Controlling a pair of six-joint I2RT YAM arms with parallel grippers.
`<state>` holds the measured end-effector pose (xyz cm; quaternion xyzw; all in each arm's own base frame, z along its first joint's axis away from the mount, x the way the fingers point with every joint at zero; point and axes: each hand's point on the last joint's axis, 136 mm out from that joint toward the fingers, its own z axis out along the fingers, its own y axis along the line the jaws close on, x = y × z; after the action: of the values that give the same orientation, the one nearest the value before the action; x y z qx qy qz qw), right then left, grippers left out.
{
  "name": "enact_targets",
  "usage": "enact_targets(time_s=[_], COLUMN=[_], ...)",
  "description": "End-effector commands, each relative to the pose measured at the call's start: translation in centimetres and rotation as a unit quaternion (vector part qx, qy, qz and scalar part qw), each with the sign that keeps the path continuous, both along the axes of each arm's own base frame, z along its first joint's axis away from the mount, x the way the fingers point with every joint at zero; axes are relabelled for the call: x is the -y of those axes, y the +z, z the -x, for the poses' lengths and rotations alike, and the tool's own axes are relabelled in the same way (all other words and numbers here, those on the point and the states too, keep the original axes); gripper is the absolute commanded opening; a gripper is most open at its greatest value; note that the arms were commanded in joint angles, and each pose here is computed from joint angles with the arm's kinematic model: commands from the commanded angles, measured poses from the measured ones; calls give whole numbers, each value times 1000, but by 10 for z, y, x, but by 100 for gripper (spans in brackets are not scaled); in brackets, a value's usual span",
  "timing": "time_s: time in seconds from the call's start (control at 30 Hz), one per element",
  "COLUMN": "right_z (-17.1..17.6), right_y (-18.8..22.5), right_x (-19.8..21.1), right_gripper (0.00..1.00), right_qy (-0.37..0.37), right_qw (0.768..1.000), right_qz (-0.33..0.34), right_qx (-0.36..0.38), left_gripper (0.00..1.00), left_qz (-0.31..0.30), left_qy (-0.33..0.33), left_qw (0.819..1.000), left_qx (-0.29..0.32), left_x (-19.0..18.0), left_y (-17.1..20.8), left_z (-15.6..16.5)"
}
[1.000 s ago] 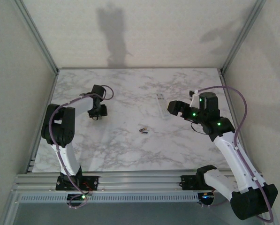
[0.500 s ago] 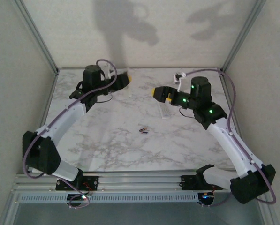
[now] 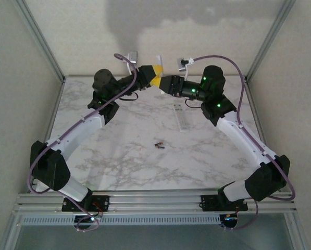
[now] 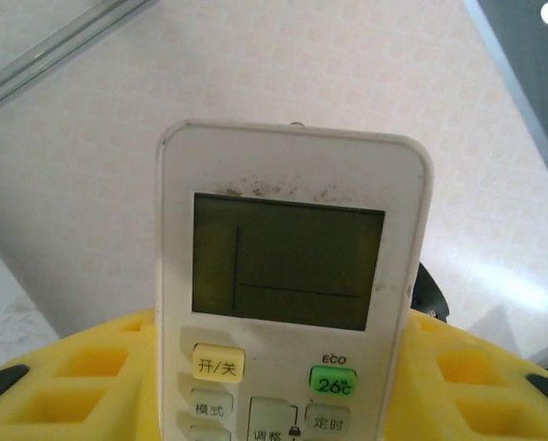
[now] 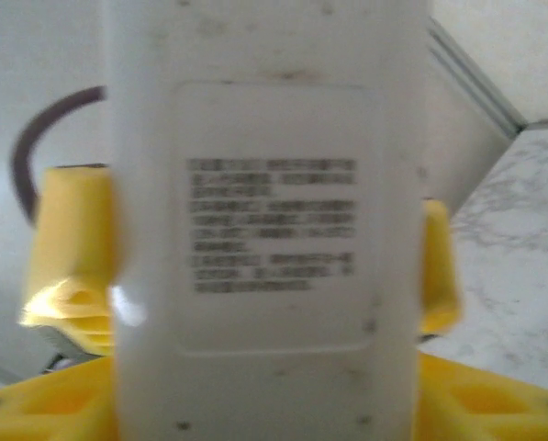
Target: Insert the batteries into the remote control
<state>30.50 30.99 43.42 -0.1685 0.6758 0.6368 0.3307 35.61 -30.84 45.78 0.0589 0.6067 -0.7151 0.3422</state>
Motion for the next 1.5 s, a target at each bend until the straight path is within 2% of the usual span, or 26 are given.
enact_targets(time_s=[0.0,0.03,0.07,0.13,0.17,0.23,0.27,0.33,0.43,0.6,0.67,0.8,0.87,0.97,1.0,1.1,1.13,1.23,1.3,1.4,1.47], right_z=[9,11,11,10,7,0,-7,-15,-11,1,1,-4,-8,-14,-12,-3,-3,-10,-14,-17,-16], right_y=[25,25,24,16,5,-20,-40,-72,-90,-89,-95,-108,-117,-118,-112,-81,-70,-58,-63,-80,-87], right_x=[1,2,3,6,11,22,30,41,40,28,28,28,29,36,38,45,52,82,98,104,97], right_gripper=[47,43,39,35,33,33,34,37,38,39,41,41,42,54,63,88,93,99,99,99,98], right_qy=[11,10,8,-5,-25,-66,-90,-107,-84,-50,-44,-44,-45,-72,-79,-127,-158,-246,-266,-270,-250], right_qw=[999,999,1000,1000,998,987,971,942,920,912,909,905,903,899,902,922,928,940,945,942,942], right_qz=[-20,-18,-13,13,50,136,204,297,356,366,373,386,399,413,406,351,325,237,168,60,8], right_qx=[25,25,24,25,30,53,85,111,144,181,180,171,154,125,121,107,91,-5,-85,-190,-223], left_gripper=[24,26,35,74,86,96,96,96,93,77,67,38,26,15,13,8,7,1,0,0,0], left_qz=[44,38,26,-37,-93,-170,-189,-191,-191,-171,-146,-134,-130,-126,-130,-147,-152,-152,-131,-108,-99], left_qy=[-32,-27,-16,34,66,114,121,114,96,65,50,32,26,36,49,97,112,141,135,125,127], left_qw=[997,998,999,999,993,979,974,975,975,979,983,983,983,985,985,982,980,978,982,986,987], left_qx=[46,44,40,21,8,-5,-8,-14,-57,-94,-97,-125,-126,-113,-105,-74,-59,-22,-11,-5,-7], left_x=[0,0,1,1,-1,-12,-16,-18,-15,-2,4,17,20,16,12,-1,-4,-11,-10,-6,-7], left_y=[38,36,32,12,-6,-24,-29,-33,-52,-77,-78,-97,-99,-92,-89,-84,-82,-76,-70,-61,-59], left_z=[25,23,19,0,-11,-20,-18,-10,-9,-12,-10,-11,-8,-9,-11,-20,-22,-26,-24,-23,-24])
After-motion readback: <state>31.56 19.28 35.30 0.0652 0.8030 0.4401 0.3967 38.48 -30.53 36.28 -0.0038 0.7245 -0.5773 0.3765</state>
